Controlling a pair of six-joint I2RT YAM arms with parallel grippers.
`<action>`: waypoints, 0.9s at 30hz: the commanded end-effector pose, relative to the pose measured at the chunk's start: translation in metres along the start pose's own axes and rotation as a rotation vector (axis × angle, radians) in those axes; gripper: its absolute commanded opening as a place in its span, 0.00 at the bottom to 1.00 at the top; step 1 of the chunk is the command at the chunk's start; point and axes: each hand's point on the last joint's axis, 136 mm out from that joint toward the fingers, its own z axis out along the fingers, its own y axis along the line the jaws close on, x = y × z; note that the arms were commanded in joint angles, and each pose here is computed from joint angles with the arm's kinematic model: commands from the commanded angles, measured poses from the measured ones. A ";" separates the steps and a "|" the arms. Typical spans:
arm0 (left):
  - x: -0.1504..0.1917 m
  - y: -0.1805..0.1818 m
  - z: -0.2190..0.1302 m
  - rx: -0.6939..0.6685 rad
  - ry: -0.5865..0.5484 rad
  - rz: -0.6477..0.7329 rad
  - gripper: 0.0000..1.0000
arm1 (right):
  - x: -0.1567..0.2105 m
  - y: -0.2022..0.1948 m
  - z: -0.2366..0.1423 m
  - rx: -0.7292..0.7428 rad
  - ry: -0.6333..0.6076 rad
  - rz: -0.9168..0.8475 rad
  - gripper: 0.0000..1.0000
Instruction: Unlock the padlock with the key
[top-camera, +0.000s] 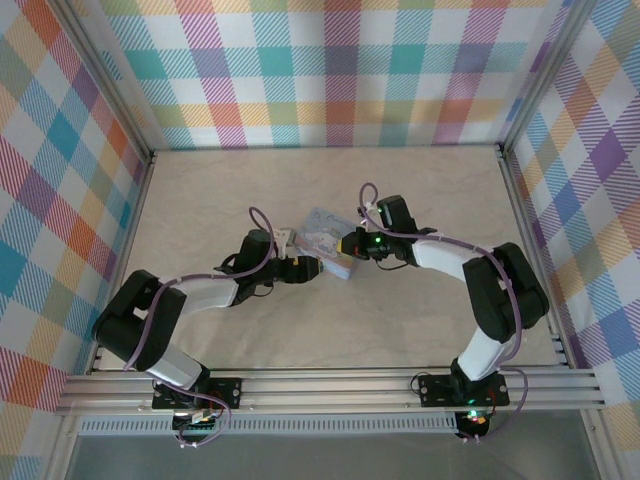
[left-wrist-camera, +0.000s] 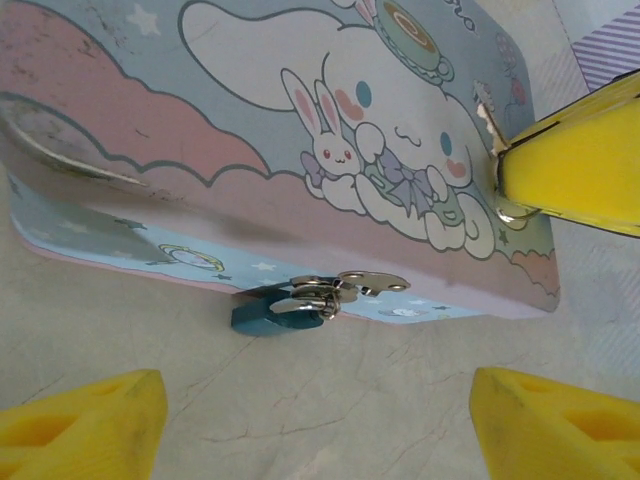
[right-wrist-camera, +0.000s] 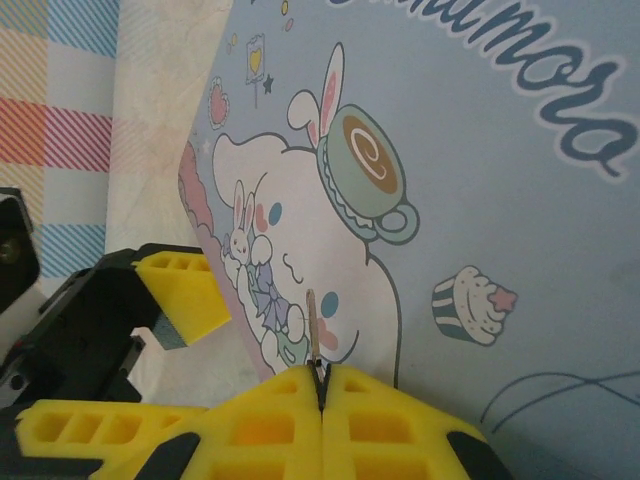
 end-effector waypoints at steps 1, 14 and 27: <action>-0.004 -0.003 0.005 0.038 -0.022 0.030 0.79 | 0.019 -0.017 0.005 0.037 0.043 0.047 0.02; 0.002 0.000 0.026 0.057 -0.008 0.055 0.73 | 0.034 -0.032 0.002 0.092 0.069 0.053 0.02; 0.006 -0.003 0.044 0.077 0.026 0.076 0.64 | 0.034 -0.033 0.002 0.096 0.069 0.051 0.02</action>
